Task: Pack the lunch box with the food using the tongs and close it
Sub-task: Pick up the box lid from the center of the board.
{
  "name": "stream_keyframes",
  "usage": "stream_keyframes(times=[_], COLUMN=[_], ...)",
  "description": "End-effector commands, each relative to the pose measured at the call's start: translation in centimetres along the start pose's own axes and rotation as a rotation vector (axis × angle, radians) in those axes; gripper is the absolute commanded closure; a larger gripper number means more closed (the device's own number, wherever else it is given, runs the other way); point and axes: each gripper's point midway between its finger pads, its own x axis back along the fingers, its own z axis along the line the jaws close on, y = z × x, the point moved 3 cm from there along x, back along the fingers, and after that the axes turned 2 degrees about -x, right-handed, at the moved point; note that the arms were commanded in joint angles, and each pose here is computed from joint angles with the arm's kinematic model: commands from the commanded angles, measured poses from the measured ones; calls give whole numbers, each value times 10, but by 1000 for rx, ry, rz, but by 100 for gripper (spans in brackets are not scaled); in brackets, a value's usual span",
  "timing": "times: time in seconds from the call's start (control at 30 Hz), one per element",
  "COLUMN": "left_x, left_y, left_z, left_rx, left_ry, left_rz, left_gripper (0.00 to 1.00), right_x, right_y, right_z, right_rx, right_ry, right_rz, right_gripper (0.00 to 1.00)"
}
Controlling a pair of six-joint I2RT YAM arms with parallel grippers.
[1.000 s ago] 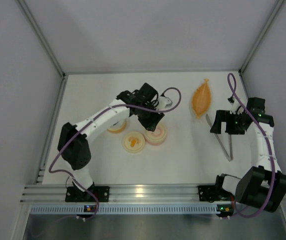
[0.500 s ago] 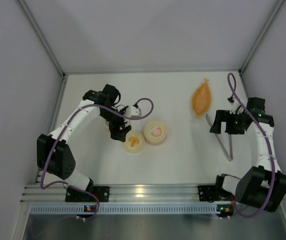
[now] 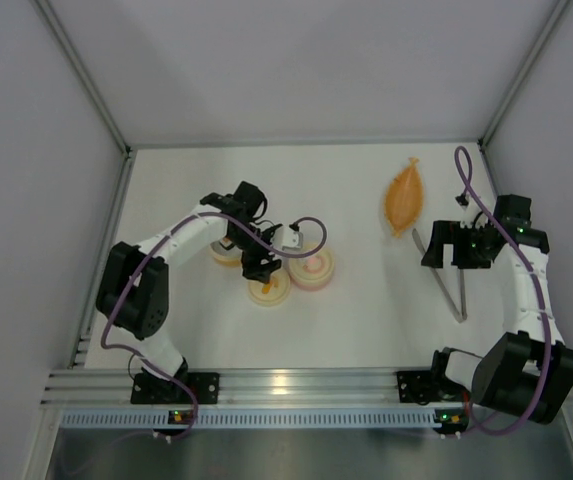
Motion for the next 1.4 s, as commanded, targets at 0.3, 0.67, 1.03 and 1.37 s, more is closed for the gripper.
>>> stream_keyframes(times=[0.3, 0.67, 1.03, 1.37], left_x=[-34, -42, 21, 100], left_y=[-16, -24, 0, 17], left_z=[2, -13, -47, -26], left_rx=[-106, -105, 153, 931], left_ry=[-15, 19, 161, 646], left_rz=[55, 94, 83, 146], left_gripper=[34, 68, 100, 100], right_x=[-2, 1, 19, 18], right_y=[11, 8, 12, 14], right_z=[2, 5, 13, 18], right_rx=[46, 51, 76, 47], right_ry=[21, 26, 15, 49], right_rz=[-18, -28, -59, -66], right_gripper=[1, 1, 1, 1])
